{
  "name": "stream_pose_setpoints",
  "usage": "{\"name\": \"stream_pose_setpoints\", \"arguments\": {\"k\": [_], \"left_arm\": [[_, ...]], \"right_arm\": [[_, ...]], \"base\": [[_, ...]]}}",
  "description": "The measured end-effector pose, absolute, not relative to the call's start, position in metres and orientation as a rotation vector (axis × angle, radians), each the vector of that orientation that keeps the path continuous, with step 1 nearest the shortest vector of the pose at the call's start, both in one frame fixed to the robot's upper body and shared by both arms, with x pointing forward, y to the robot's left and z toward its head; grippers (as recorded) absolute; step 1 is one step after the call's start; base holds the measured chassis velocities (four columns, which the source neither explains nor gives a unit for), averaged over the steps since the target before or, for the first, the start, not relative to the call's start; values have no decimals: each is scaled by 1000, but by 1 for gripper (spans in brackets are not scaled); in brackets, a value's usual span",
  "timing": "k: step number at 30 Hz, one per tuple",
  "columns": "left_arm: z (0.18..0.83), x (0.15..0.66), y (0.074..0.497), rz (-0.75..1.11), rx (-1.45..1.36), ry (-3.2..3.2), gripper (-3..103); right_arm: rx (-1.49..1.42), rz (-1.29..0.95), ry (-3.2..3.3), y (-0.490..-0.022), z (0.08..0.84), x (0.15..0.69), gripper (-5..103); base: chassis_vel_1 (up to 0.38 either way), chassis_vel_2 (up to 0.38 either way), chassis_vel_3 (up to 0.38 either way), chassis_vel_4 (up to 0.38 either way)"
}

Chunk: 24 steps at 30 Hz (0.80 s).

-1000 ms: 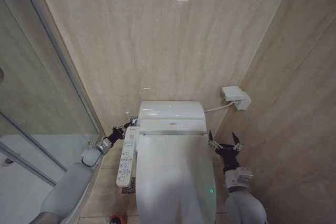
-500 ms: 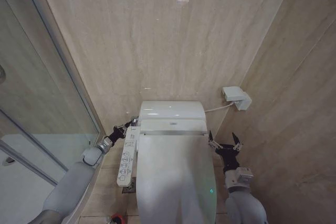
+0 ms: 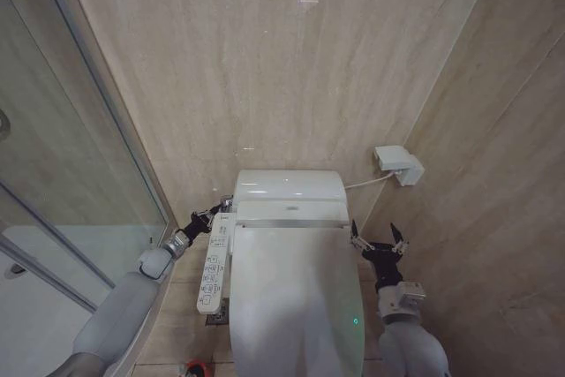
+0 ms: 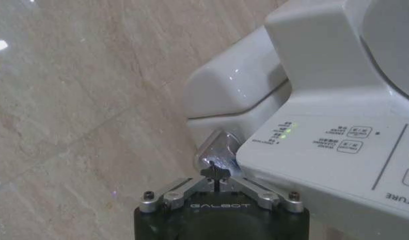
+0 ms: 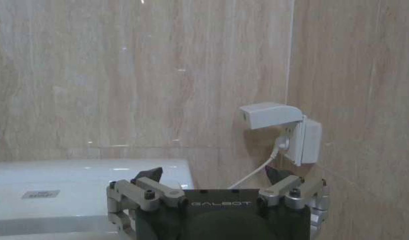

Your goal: Open the toilet lid, clean the toilet bowl with a toilet brush, close the toilet lid, and flush.

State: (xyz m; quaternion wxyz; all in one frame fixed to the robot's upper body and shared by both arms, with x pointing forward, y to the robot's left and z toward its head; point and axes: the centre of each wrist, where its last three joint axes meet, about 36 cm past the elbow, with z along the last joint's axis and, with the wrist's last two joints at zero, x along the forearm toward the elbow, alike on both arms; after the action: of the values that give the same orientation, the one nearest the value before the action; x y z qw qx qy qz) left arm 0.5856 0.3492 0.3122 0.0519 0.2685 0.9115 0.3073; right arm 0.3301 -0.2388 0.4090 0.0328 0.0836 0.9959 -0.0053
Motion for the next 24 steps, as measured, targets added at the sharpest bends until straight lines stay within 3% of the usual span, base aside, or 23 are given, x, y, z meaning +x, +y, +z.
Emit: {"name": "stream_pose_setpoints", "arguments": {"k": [24], "left_arm": [[309,573,356,906,785,2796,0]], "right_arm": [[257,-16,3065,-239,409,330,100]], "base": [[0,0,0,0]]}}
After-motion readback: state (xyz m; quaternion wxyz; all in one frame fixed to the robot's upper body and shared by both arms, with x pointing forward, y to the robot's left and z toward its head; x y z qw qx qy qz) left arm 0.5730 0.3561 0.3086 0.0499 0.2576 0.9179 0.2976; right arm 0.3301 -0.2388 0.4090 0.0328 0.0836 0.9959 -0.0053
